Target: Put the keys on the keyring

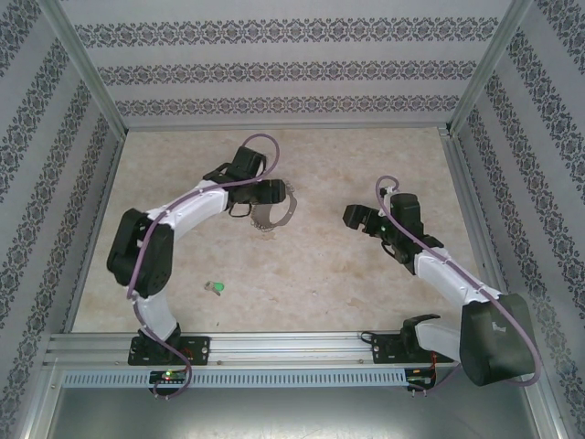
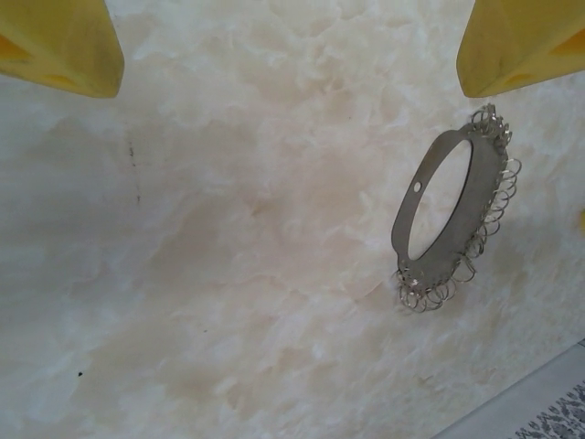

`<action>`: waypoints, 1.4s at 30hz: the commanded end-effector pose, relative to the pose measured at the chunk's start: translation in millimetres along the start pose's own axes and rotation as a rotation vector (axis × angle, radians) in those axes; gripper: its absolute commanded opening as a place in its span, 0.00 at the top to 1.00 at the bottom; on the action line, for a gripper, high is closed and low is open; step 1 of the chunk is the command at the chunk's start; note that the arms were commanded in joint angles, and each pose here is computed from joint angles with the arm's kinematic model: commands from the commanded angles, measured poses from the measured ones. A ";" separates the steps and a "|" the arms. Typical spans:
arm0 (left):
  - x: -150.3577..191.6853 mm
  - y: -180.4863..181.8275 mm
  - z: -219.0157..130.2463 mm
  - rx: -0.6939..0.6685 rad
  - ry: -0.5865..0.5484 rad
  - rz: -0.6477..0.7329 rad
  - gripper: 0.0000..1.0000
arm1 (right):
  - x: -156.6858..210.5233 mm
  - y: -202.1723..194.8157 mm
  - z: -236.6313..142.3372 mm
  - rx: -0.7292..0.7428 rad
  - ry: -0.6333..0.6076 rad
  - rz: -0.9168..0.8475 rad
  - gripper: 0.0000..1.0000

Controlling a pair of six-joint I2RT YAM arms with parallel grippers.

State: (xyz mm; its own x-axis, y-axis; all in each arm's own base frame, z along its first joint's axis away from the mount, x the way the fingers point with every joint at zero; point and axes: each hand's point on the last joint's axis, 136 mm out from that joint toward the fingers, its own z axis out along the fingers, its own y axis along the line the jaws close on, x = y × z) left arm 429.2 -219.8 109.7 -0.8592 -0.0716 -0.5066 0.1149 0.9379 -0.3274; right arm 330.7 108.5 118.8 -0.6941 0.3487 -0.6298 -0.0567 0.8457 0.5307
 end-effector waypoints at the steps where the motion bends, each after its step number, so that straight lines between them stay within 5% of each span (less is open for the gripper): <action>1: 0.8 -3.4 14.5 -0.005 0.052 0.069 0.18 | -4.0 7.2 3.0 -0.028 0.001 -0.007 0.07; 15: -15.5 -34.9 51.4 0.038 0.087 0.291 0.29 | 17.0 -9.8 29.9 0.003 0.121 0.077 0.13; 26: -27.1 -30.0 21.9 0.005 -0.001 0.194 0.28 | 32.7 25.2 28.0 -0.083 0.178 0.051 0.20; 35: 25.2 22.6 -56.3 -0.126 -0.042 -0.070 0.26 | 54.8 62.1 20.1 -0.116 0.206 -0.025 0.22; 42: 101.1 71.6 -101.9 -0.286 0.062 -0.272 0.23 | 68.5 71.2 21.6 -0.130 0.224 -0.044 0.21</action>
State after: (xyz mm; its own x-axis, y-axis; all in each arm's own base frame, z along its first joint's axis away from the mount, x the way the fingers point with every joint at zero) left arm 341.6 -161.0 144.0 -0.8436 -0.1974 -0.4993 -0.0623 0.9597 -0.2742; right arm 292.1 199.5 95.8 -0.8410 0.1864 -0.5079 -0.1792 0.7897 0.5867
